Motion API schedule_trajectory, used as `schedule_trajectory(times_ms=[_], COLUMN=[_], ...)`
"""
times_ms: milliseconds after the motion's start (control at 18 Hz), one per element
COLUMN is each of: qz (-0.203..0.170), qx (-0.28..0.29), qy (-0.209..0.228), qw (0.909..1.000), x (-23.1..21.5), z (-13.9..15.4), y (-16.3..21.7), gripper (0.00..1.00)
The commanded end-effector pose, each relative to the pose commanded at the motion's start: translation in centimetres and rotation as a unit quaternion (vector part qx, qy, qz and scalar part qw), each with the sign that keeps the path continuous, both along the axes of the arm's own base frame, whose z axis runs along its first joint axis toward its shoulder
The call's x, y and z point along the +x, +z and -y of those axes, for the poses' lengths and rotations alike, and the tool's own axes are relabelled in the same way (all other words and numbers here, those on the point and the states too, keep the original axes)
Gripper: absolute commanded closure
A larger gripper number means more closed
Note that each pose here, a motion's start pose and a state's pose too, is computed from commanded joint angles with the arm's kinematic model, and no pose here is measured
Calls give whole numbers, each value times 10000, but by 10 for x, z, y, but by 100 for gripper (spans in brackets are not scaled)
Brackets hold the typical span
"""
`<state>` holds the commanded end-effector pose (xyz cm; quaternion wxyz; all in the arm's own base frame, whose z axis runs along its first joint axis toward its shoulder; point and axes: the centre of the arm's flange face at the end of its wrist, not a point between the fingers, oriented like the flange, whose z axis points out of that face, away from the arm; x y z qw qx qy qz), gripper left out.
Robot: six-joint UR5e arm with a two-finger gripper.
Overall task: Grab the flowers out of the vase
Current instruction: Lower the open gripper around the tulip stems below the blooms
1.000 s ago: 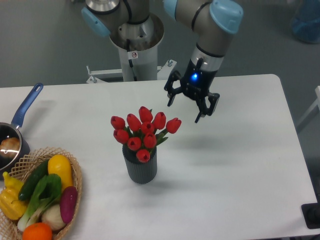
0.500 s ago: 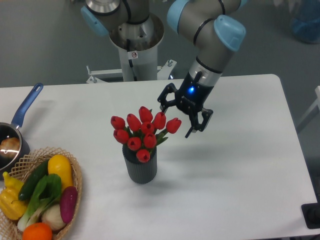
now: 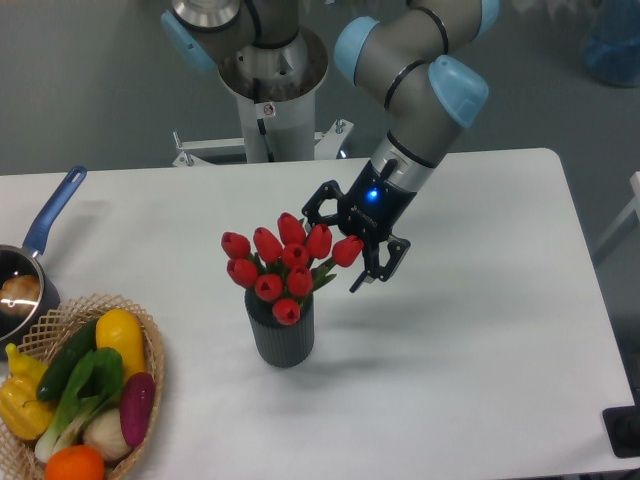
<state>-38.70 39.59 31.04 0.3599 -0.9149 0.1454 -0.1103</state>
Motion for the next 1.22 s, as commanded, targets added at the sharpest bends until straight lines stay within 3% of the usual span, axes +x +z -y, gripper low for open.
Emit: schedule_trajectory(times_ms=[1222], qz=[409], qx=[799], qy=[-70], qw=[9959], x=[16], z=[-18], y=[11], gripper=[0])
